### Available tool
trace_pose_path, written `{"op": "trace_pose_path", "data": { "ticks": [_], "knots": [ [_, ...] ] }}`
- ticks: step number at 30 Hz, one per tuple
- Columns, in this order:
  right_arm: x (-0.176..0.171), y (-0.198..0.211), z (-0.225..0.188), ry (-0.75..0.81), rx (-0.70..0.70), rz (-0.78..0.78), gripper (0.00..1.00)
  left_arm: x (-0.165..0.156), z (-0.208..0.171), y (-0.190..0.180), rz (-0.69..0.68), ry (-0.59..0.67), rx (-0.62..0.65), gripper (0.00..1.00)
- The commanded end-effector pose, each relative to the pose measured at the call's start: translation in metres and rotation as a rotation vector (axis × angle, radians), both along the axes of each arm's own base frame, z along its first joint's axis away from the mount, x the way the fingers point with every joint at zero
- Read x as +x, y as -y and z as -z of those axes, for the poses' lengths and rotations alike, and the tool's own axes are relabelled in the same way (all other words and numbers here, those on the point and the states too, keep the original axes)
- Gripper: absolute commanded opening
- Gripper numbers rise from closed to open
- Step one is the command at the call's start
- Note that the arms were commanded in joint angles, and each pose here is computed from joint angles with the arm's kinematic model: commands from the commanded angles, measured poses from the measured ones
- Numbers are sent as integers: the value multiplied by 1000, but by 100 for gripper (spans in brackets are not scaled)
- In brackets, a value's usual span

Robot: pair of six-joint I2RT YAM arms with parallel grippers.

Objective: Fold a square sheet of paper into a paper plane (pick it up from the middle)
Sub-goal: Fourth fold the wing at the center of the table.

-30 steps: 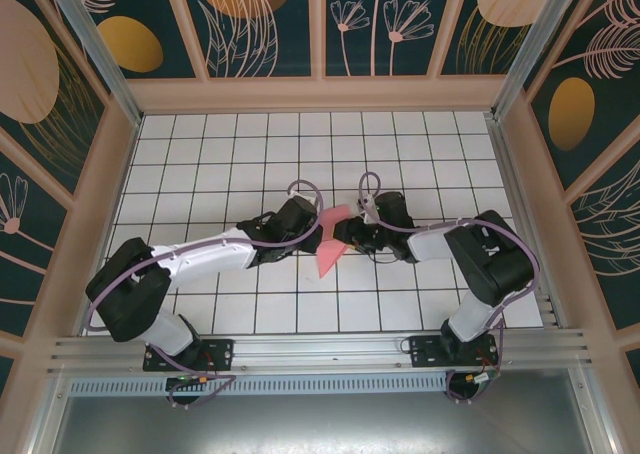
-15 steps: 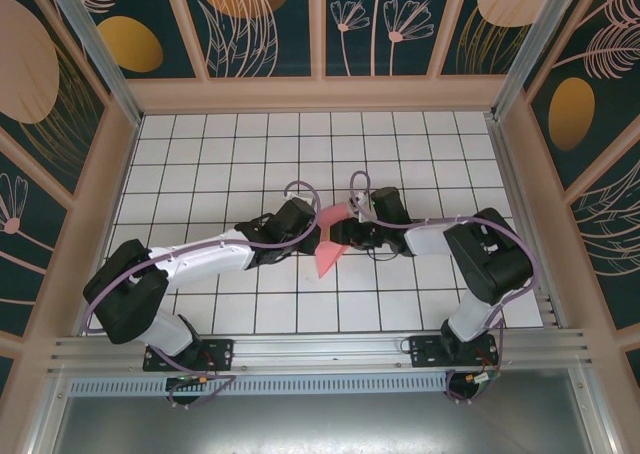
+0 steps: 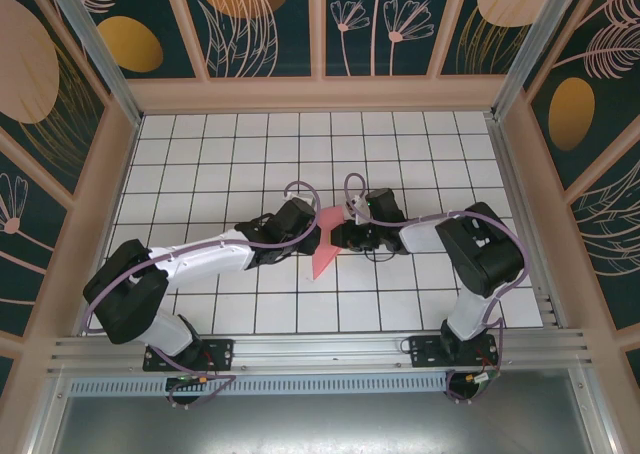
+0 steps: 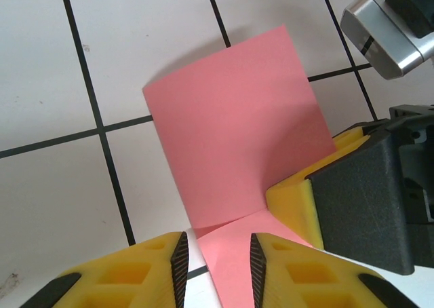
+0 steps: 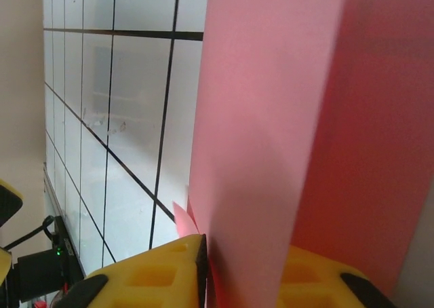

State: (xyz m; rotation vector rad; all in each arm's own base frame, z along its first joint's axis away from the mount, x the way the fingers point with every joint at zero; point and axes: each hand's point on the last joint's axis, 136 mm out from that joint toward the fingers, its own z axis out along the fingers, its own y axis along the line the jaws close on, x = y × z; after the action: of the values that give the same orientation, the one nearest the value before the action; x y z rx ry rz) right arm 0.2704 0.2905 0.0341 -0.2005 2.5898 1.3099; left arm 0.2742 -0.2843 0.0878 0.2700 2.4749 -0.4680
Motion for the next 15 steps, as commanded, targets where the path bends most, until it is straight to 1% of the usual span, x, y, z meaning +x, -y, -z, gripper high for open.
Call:
{"op": "trace_pose_path", "data": {
  "ticks": [1,3,7,10,12,15],
  "knots": [
    [6,-6,-20,31,55,59,16,-8,1,4,35,-22,-41,33],
    [6,-6,-21,13,64,109,10,-13,2,15,77,-45,-87,32],
    [4,3,-24,-31,85,246,2,-13,8,13,38,-64,-102,26],
    [-3,9,-27,-66,121,367,0,-14,12,9,4,-70,-109,24],
    [-10,6,-32,-76,148,404,0,-18,15,12,17,-87,-139,24],
    [-14,5,-36,-83,140,475,1,-24,16,20,50,-111,-188,23]
  ]
}}
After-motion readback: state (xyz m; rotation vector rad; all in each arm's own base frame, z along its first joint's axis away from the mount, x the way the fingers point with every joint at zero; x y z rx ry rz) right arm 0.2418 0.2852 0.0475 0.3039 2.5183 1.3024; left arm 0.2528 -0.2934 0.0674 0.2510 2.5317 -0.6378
